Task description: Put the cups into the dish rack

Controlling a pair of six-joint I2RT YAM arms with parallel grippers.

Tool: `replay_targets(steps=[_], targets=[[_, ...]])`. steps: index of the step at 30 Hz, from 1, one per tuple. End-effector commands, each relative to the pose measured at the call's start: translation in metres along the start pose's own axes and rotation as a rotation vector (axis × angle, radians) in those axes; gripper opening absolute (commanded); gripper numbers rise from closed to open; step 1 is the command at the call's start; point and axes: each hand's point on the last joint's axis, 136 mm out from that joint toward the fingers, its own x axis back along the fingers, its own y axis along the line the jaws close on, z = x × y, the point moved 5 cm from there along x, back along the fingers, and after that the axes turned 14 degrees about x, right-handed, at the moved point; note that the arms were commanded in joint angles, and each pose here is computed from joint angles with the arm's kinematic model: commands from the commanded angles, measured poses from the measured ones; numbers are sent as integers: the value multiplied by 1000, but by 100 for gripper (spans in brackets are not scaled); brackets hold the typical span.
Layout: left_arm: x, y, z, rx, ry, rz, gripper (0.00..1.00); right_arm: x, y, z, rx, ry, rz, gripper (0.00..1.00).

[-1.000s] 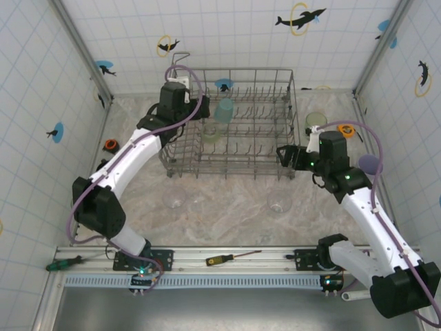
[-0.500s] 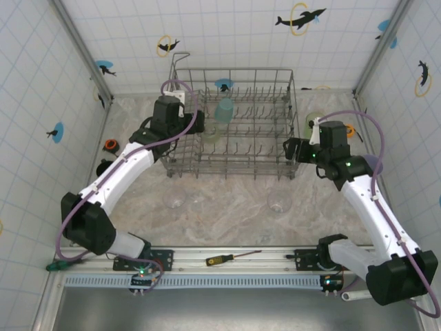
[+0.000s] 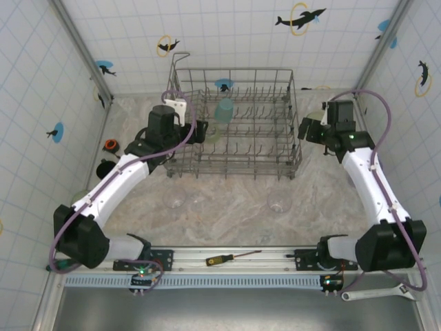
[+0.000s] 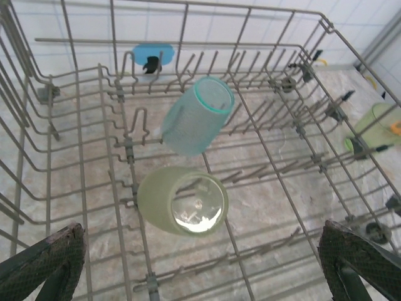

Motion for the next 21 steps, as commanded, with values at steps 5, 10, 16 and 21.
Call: replay_targets(steps=[5, 10, 16, 21], targets=[[13, 2, 7, -51, -17, 19, 98, -28, -26, -15, -18, 84, 58, 99], [16, 1, 7, -55, -25, 27, 98, -53, -34, -28, 5, 133, 94, 94], [12, -2, 10, -32, 1, 51, 98, -87, -39, -34, 37, 208, 107, 82], [12, 0, 9, -33, 6, 25, 98, -108, -44, -36, 62, 233, 121, 76]])
